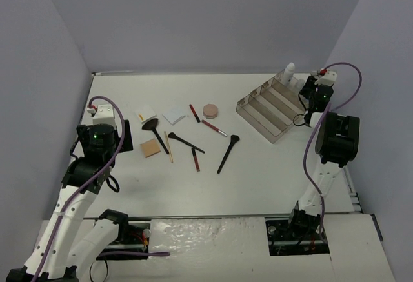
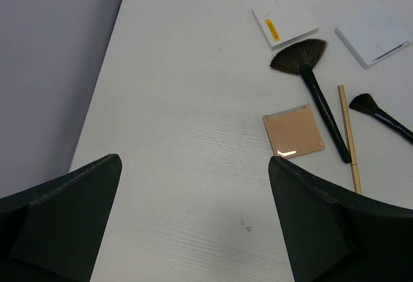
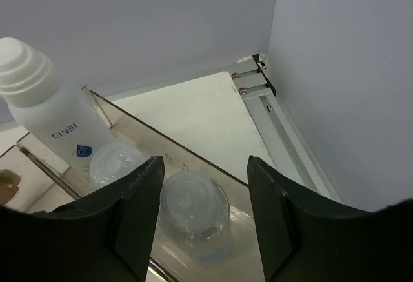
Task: Organize the makeup
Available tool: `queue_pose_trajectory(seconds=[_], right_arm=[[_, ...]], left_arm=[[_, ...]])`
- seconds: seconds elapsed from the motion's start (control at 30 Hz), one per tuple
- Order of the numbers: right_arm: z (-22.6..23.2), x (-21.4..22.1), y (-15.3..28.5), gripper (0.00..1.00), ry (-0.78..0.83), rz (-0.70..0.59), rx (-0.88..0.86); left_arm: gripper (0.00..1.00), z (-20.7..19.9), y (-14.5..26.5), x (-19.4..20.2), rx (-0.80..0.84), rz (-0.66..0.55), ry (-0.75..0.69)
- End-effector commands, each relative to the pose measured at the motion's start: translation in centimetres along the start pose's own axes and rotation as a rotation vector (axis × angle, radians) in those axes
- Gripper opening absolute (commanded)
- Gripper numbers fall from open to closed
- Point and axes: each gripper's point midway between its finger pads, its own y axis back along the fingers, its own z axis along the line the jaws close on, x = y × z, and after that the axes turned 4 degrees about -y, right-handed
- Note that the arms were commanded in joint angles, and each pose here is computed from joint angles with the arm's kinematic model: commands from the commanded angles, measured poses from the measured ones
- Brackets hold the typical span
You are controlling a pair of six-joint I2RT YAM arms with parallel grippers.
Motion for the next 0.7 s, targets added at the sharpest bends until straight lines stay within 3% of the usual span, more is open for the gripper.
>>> queue_pose_trajectory(seconds=[0.0,0.2,0.47,0.63,0.67], right_arm=[[1.7,-7.1,0.4,0.62,0.029,-0.15,-0.058],[2.8,-11.7,2.5,0.77,0.041,-0.192,-0.072],[6.0,-18.7,8.3,0.83,0.017,-0.212,-0.052],[11.2,-17.5,13.3,0.85,-0.063,-0.048,-0.053],[13.0,-16.5,14.6,0.89,-0.066,0.001,-0.073]], left_arm=[[0.97,0.2,0.3,-2.1,-0.002,-0.075,0.045],[0.97,0.4,0.7,-2.2,0.002,-0.089,0.052],[0.97,0.0,1.0,-2.4,0.031,-0.104,0.06],[0.97,-0.3,1.0,-2.2,0.044,-0.098,0.061],[0.97,-0.3,0.9,-2.2,0.044,-0.096,0.06]])
